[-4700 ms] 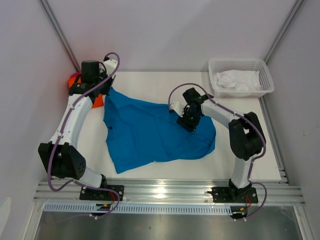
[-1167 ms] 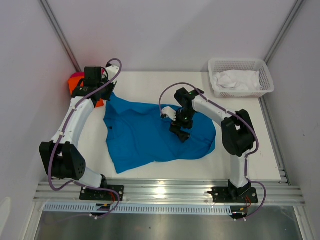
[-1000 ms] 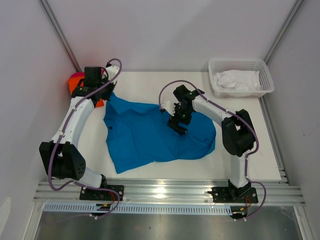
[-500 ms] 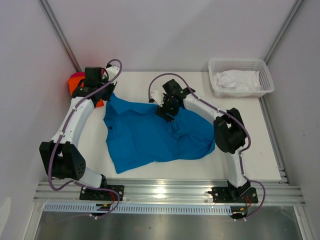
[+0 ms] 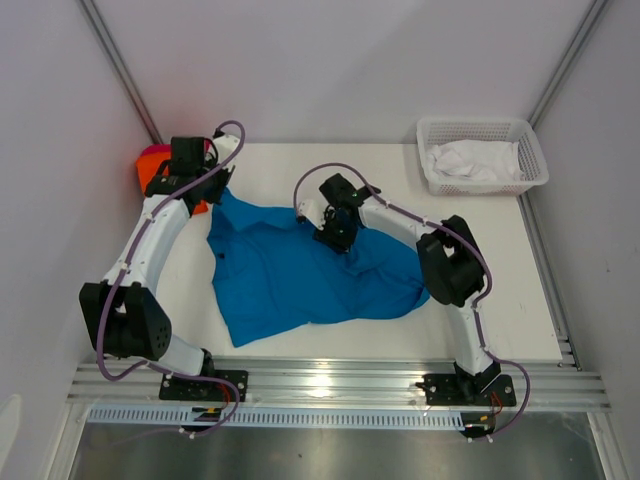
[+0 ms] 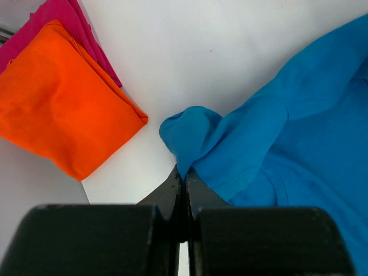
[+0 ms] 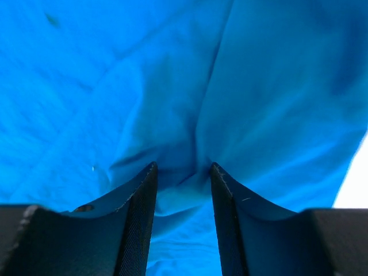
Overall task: Fold and stack the t-shirts
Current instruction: Flatten the tshirt out
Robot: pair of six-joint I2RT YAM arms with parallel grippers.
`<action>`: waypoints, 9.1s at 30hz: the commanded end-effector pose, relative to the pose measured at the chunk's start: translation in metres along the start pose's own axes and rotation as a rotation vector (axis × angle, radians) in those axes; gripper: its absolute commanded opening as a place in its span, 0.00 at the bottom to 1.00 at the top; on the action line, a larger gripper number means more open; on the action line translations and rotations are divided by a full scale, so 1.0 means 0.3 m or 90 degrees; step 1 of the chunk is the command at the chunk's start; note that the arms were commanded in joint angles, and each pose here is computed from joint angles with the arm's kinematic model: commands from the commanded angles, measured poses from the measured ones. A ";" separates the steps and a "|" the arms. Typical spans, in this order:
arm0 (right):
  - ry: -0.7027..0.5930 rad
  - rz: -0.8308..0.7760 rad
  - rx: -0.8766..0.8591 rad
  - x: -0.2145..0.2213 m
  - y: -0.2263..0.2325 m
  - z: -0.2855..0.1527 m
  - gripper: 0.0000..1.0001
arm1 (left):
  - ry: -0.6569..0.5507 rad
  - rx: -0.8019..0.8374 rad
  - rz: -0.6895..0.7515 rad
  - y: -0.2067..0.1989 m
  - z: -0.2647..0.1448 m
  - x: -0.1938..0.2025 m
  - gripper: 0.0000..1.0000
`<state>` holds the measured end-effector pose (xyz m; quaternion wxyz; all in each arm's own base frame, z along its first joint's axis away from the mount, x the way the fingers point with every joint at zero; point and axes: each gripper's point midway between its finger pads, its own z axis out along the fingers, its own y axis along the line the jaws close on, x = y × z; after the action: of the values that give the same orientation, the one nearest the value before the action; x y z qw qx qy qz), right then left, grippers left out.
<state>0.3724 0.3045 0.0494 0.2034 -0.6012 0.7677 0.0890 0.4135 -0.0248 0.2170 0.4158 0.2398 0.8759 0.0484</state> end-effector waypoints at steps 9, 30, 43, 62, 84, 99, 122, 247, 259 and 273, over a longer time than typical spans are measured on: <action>0.005 -0.012 0.092 0.036 -0.061 -0.053 0.11 | -0.030 -0.004 0.014 -0.003 -0.023 -0.027 0.00; -0.118 0.068 0.150 -0.083 -0.253 -0.495 0.00 | -0.050 -0.009 0.008 0.005 -0.056 -0.057 0.00; -0.194 0.107 0.408 -0.038 -0.474 -1.094 0.00 | -0.407 -0.189 -0.040 0.184 -0.826 -0.458 0.00; -0.349 0.106 0.500 0.056 -0.208 -1.577 0.00 | -0.577 -0.220 -0.013 0.105 -1.347 -0.459 0.00; -0.319 0.171 0.214 0.058 -0.254 -1.173 0.00 | -0.340 0.056 -0.041 0.010 -0.857 -0.497 0.00; -0.053 0.191 0.150 0.300 -0.542 -0.300 0.00 | -0.055 -0.057 0.006 0.146 0.126 -0.190 0.00; -0.299 0.204 0.538 -0.018 -0.800 -1.091 0.00 | -0.559 -0.285 -0.109 0.328 -0.763 -0.666 0.00; -0.063 -0.130 -0.156 -0.009 0.498 -0.298 0.60 | -0.093 -0.265 -0.086 0.481 0.014 -0.201 0.00; -0.252 -0.213 -0.152 -0.288 0.603 -0.151 0.46 | -0.171 -0.104 -0.122 0.270 -0.043 -0.158 0.00; -0.234 -0.384 -0.279 -0.443 1.079 -0.015 0.62 | -0.148 -0.089 -0.112 0.176 -0.072 -0.014 0.00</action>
<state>0.0958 0.4956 0.0726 0.2201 -0.7905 0.4922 0.2905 0.4209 0.0266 0.2292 0.4999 0.1300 0.8550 0.0477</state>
